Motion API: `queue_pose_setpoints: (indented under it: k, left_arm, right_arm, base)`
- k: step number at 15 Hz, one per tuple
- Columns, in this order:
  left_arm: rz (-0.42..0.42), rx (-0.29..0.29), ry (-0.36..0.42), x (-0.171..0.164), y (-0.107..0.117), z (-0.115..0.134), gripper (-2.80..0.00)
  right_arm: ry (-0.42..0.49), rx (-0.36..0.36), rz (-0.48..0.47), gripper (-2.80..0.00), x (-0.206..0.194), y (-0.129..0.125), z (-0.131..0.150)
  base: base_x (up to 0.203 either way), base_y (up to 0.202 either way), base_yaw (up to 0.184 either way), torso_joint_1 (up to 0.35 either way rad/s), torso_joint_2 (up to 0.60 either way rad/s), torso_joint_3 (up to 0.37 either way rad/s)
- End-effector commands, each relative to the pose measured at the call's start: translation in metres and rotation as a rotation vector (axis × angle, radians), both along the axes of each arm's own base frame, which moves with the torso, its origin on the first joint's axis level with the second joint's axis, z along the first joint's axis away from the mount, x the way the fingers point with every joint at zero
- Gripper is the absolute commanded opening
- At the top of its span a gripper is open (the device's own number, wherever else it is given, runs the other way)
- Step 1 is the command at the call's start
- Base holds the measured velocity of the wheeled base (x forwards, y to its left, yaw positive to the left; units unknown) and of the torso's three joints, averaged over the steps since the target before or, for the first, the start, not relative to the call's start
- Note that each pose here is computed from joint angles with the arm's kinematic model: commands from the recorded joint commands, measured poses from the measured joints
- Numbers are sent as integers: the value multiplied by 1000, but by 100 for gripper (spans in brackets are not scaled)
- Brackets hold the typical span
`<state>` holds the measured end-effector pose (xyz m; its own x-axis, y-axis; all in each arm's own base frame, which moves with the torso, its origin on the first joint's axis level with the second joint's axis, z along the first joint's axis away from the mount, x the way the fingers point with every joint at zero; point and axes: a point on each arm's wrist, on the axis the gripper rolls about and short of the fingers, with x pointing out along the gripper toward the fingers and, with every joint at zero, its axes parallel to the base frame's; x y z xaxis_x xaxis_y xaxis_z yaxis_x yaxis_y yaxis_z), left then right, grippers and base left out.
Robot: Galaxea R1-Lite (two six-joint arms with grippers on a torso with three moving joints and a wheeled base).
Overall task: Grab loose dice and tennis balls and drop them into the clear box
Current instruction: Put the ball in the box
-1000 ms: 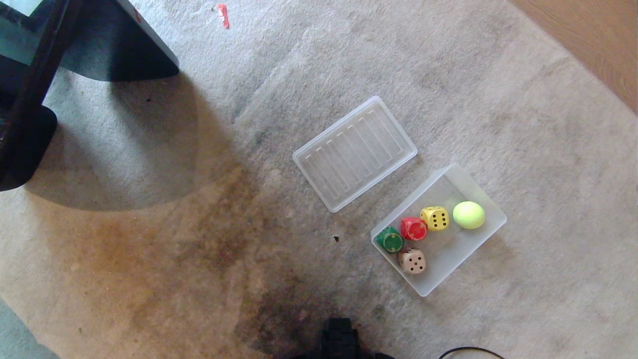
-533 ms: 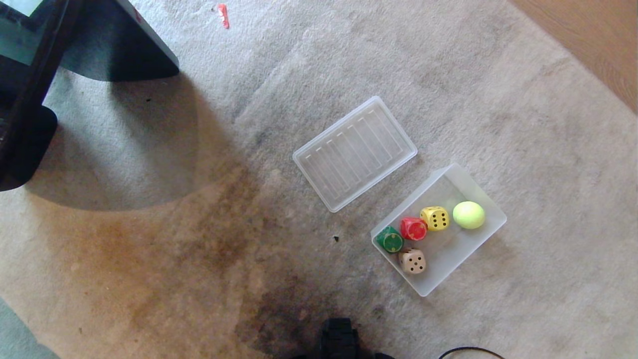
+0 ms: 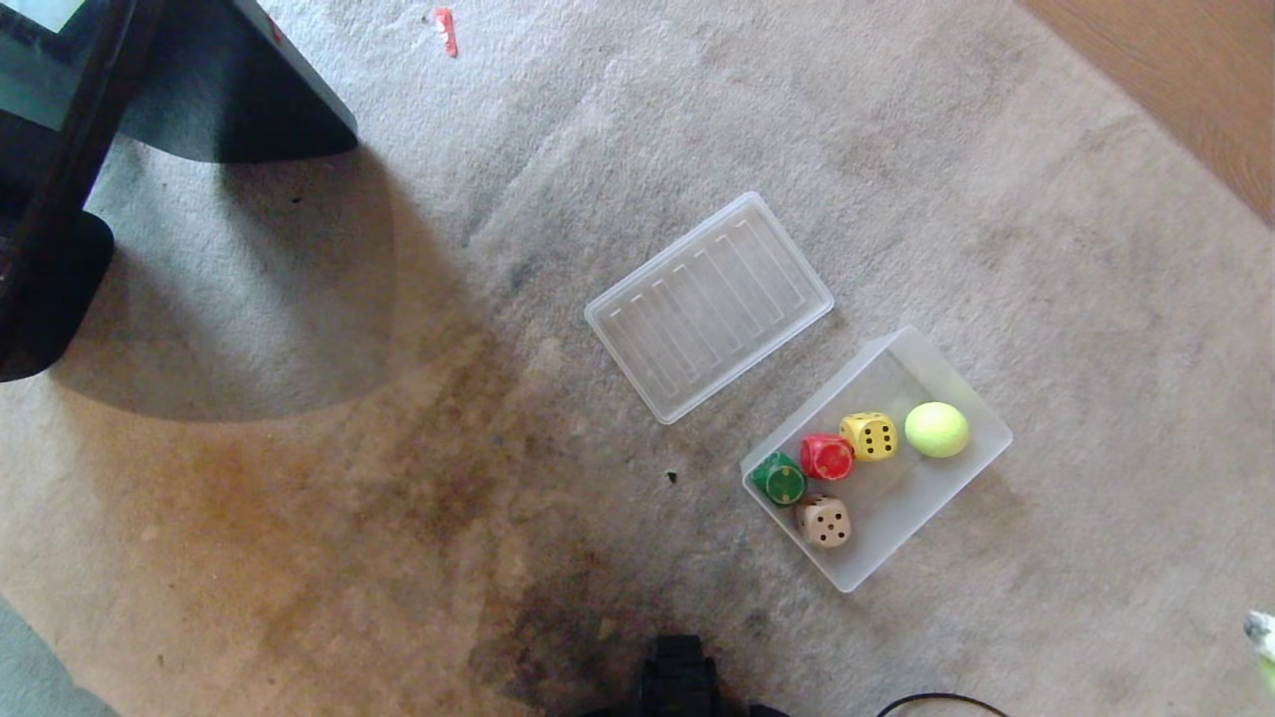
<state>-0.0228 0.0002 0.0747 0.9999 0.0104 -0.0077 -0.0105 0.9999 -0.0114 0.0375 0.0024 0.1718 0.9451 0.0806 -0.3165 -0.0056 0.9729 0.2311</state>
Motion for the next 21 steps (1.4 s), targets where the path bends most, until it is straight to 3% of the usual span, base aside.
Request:
queue_pose_setpoints:
  k: [1,6,10,13,16,17,21]
  left_arm:
    - [0,1,2,0,0,0,-280]
    - [0,-1,2,0,0,0,-280]
    - [0,0,2,0,0,0,-280]
    - [0,-1,2,0,0,0,-280]
    - [0,1,2,0,0,0,-280]
    - [0,0,2,0,0,0,-280]
    - [0,1,2,0,0,0,-280]
  right_arm:
    - [184,42,13,-280,65,6,-9]
    - [300,104,-18,-280,173,16,-53]
    - [144,151,-11,-280,245,24,-81]
    - [-66,177,3,-280,279,27,-76]
    - [-107,182,4,-280,281,27,-71]
    - [-143,193,9,0,281,27,-66]
    - [-161,199,20,0,278,28,-63]
  base:
    - [0,0,0,0,0,0]
    - [0,0,0,0,0,0]
    - [0,0,0,0,0,0]
    - [0,0,0,0,0,0]
    - [0,0,0,0,0,0]
    - [0,0,0,0,0,0]
    - [0,0,0,0,0,0]
